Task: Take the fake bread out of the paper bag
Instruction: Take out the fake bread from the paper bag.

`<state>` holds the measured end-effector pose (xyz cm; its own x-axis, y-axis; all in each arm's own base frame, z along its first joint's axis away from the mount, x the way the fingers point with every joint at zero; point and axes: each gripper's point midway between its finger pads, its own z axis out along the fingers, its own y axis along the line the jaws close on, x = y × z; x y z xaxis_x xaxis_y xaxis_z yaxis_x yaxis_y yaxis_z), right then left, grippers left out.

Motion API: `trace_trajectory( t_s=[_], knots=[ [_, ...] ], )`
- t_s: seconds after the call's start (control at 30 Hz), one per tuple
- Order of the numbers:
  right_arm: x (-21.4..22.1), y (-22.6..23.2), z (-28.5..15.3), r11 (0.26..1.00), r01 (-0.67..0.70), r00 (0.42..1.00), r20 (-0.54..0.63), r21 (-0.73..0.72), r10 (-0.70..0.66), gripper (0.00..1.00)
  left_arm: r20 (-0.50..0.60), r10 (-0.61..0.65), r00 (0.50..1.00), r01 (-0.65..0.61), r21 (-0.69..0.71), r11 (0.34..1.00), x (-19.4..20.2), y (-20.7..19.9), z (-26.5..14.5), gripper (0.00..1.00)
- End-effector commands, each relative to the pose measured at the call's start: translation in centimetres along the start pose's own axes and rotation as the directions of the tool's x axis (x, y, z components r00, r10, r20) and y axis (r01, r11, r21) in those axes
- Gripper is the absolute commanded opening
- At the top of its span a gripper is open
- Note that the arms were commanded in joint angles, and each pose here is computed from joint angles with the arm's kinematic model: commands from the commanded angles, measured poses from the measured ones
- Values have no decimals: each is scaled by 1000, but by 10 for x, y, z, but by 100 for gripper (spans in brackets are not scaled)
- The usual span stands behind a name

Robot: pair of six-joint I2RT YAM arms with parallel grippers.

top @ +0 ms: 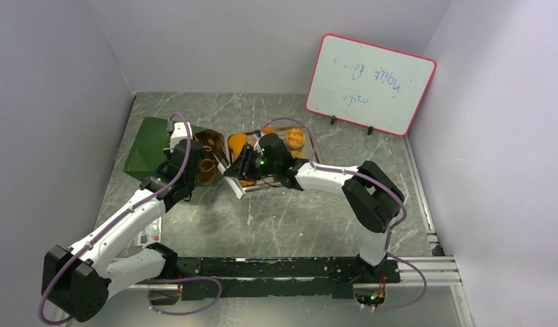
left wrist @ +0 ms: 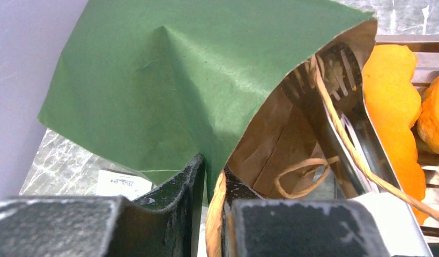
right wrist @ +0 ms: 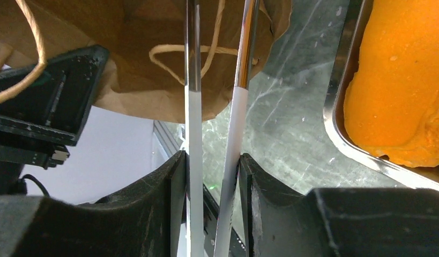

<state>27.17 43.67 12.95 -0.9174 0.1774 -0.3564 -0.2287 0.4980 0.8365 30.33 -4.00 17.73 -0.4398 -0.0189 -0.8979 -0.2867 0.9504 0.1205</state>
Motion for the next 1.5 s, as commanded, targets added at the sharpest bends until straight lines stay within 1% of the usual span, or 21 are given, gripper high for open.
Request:
trace_trajectory(
  t_s=[0.0,0.13,0.33,0.47,0.67,0.97,1.0,1.03,1.47],
  knots=[
    [-16,32,-16,994,14,1000,26,-106,-11,38,14,-1,1000,1,6,1000,-4,-3,-3,7],
    [-20,32,-27,996,66,997,37,-66,-64,38,22,-10,1000,10,-1,1000,-6,-1,-5,7],
    [-11,24,-51,992,123,992,28,-12,-123,38,11,-6,1000,6,0,1000,-3,-4,-3,7],
    [-10,19,-71,988,151,987,55,30,-152,38,6,-2,1000,2,2,1000,-3,-5,-2,7],
    [-12,23,-85,980,195,978,68,48,-198,38,2,6,1000,-6,6,1000,-2,-7,-3,7],
    [-12,10,-74,970,225,973,33,93,-229,39,1,26,1000,-26,16,1000,-1,-12,-6,7],
    [-11,7,-71,969,228,973,27,98,-231,39,1,-4,1000,4,15,1000,-2,-14,-6,7],
    [-11,7,-69,968,232,972,22,98,-235,39,1,-6,1000,6,15,1000,-2,-15,-6,7],
    [-9,-4,-40,950,277,961,-22,142,-277,39,3,-2,1000,2,36,999,-1,-21,-7,7]
  ],
)
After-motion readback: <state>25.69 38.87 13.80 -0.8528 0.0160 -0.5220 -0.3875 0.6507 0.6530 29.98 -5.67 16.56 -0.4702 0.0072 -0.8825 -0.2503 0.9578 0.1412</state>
